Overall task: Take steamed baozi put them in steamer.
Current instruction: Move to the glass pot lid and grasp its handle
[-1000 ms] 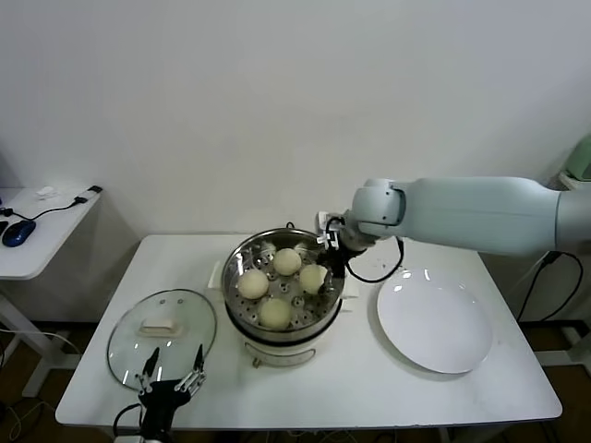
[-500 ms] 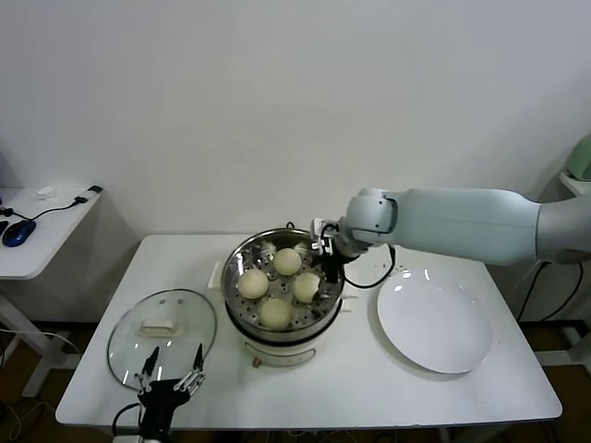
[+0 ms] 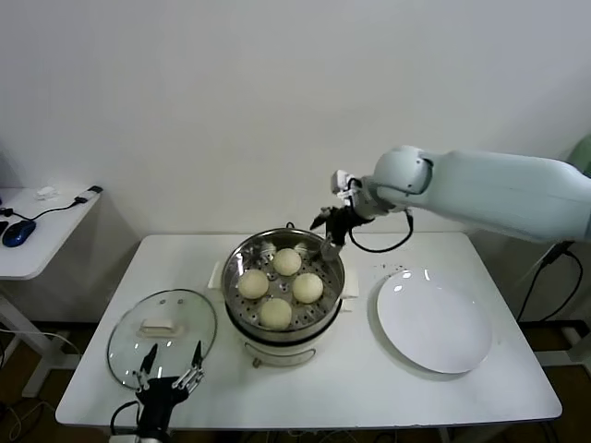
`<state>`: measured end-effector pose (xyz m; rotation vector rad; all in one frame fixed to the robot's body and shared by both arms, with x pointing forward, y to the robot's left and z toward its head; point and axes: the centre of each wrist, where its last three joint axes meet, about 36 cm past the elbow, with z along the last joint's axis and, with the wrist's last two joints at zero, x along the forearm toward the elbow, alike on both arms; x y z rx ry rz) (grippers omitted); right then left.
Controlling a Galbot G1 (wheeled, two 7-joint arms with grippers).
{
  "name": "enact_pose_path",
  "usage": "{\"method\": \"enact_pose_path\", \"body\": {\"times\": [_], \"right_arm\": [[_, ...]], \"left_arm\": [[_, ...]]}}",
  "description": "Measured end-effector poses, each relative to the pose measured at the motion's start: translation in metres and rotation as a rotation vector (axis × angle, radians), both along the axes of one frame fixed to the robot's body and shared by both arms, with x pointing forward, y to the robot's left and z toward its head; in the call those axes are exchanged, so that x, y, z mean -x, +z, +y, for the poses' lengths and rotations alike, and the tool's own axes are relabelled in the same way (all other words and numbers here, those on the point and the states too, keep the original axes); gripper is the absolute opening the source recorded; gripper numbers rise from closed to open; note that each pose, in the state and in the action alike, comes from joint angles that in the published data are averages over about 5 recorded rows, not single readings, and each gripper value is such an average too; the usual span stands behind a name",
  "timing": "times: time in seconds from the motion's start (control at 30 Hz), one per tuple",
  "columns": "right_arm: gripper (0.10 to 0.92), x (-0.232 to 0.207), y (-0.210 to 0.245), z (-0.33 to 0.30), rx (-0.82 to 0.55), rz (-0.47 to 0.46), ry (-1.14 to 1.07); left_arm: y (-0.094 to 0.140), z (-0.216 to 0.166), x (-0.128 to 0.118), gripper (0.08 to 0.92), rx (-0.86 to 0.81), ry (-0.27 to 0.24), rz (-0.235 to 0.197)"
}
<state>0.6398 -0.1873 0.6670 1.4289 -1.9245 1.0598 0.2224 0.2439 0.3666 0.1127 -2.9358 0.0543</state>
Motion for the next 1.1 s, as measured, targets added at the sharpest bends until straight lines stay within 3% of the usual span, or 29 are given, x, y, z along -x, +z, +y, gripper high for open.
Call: {"method": "enact_pose_path", "body": {"times": [0.23, 0.6, 0.9, 1.1], "right_arm": [[0.823, 0.004, -0.009, -0.051, -0.247, -0.229, -0.241], [0.823, 0.050, -0.100, -0.141, -0.563, -0.450, -0.573], [0.823, 0.113, -0.208, -0.187, -0.764, -0.514, -0.819], [0.823, 0.191, -0.303, -0.198, -0.787, -0.473, -0.989]], "left_arm": [[0.005, 0.009, -0.010, 0.823, 0.009, 0.010, -0.032], [0.004, 0.023, -0.029, 0.823, -0.009, 0.028, -0.060], [0.000, 0.039, -0.034, 0.823, -0.196, 0.059, -0.047], [-0.008, 0.052, -0.035, 0.823, -0.361, 0.089, -0.045]]}}
